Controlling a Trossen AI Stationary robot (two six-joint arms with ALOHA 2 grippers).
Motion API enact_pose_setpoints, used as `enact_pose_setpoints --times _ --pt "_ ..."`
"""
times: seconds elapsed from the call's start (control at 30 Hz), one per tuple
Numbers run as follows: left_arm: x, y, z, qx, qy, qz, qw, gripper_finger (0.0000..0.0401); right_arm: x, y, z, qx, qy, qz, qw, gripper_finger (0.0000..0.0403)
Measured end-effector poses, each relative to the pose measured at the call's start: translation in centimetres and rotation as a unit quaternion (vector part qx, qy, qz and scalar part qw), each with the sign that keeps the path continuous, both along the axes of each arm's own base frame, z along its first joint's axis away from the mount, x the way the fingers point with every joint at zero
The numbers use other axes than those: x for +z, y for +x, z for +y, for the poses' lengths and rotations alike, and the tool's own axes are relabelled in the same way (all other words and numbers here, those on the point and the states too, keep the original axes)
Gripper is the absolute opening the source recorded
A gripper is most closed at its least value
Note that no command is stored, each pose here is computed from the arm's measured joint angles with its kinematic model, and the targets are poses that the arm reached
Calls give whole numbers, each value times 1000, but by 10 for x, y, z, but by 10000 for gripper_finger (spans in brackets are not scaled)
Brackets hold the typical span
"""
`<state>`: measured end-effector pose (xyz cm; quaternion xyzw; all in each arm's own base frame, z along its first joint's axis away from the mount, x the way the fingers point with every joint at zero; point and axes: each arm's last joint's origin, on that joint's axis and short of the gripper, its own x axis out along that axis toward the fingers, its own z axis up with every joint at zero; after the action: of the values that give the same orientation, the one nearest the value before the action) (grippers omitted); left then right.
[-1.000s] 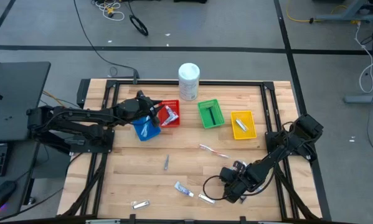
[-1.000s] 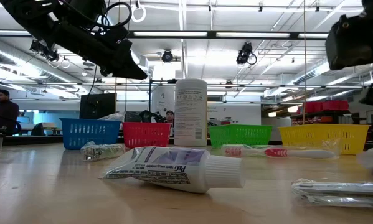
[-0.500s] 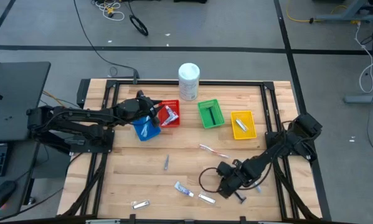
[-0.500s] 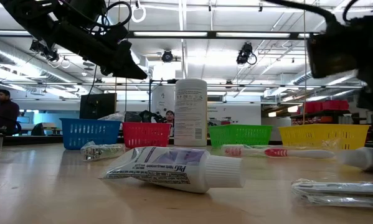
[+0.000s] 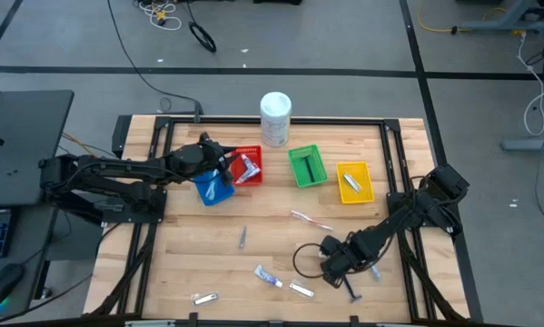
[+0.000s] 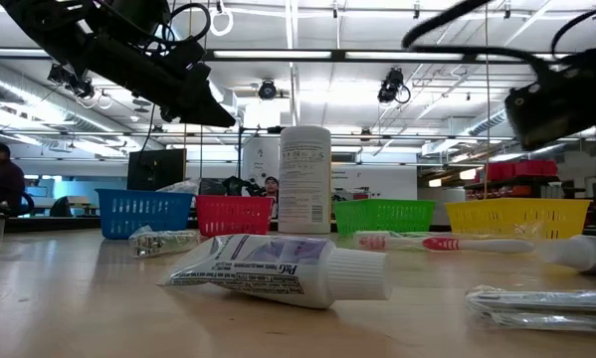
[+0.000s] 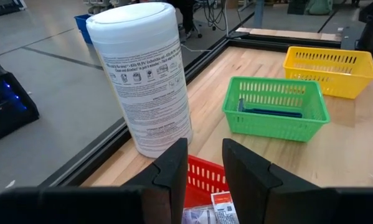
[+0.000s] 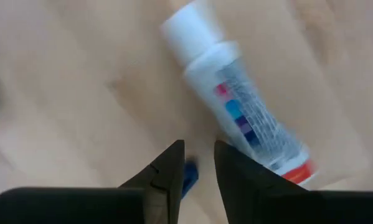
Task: Pick & Place Travel size toiletries
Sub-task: Put the blue razor into the green bin
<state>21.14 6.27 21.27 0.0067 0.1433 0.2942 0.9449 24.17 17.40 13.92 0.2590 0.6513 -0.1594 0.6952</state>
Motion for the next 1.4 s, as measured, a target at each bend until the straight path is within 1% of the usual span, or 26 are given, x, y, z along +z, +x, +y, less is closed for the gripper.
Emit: enact_pose_setpoints --times 0.07,0.13,0.23,0.37,0.53,0.67,0.83,0.93,1.03,1.1,1.27,1.4 --pt "0 0 0 -1 0 0 1000 110 0 1 -4 -7 17 20 1000 97" --pt "0 0 0 -9 -3 -1 1000 110 0 1 -6 -25 47 53 997 97" --pt "0 1 -1 -15 -4 -2 1000 110 1 1 -4 -44 72 64 994 97" --pt "0 1 -1 -21 -6 -2 1000 110 1 1 -2 -38 72 57 995 97" --pt "0 1 -1 -22 -6 -1 1000 110 0 4 -8 -75 82 71 991 97" --pt "0 1 -1 -24 -1 2 1000 110 0 3 -6 -81 84 76 990 97" --pt "0 1 -1 -24 -1 3 1000 110 1 -2 0 -108 113 109 982 97" --pt "0 1 -1 -24 -1 3 1000 110 1 -7 7 -100 106 105 984 98" --pt "-1 0 -1 -24 -2 7 1000 110 0 -8 9 -102 81 82 988 97" --pt "-2 0 -1 -23 -5 13 1000 110 0 -9 10 -105 72 75 989 97" --pt "-2 0 -1 -23 -6 14 1000 110 -3 -8 11 -132 75 87 985 97" --pt "-2 0 -1 -23 -6 13 1000 110 -10 -7 14 -133 74 96 984 97"
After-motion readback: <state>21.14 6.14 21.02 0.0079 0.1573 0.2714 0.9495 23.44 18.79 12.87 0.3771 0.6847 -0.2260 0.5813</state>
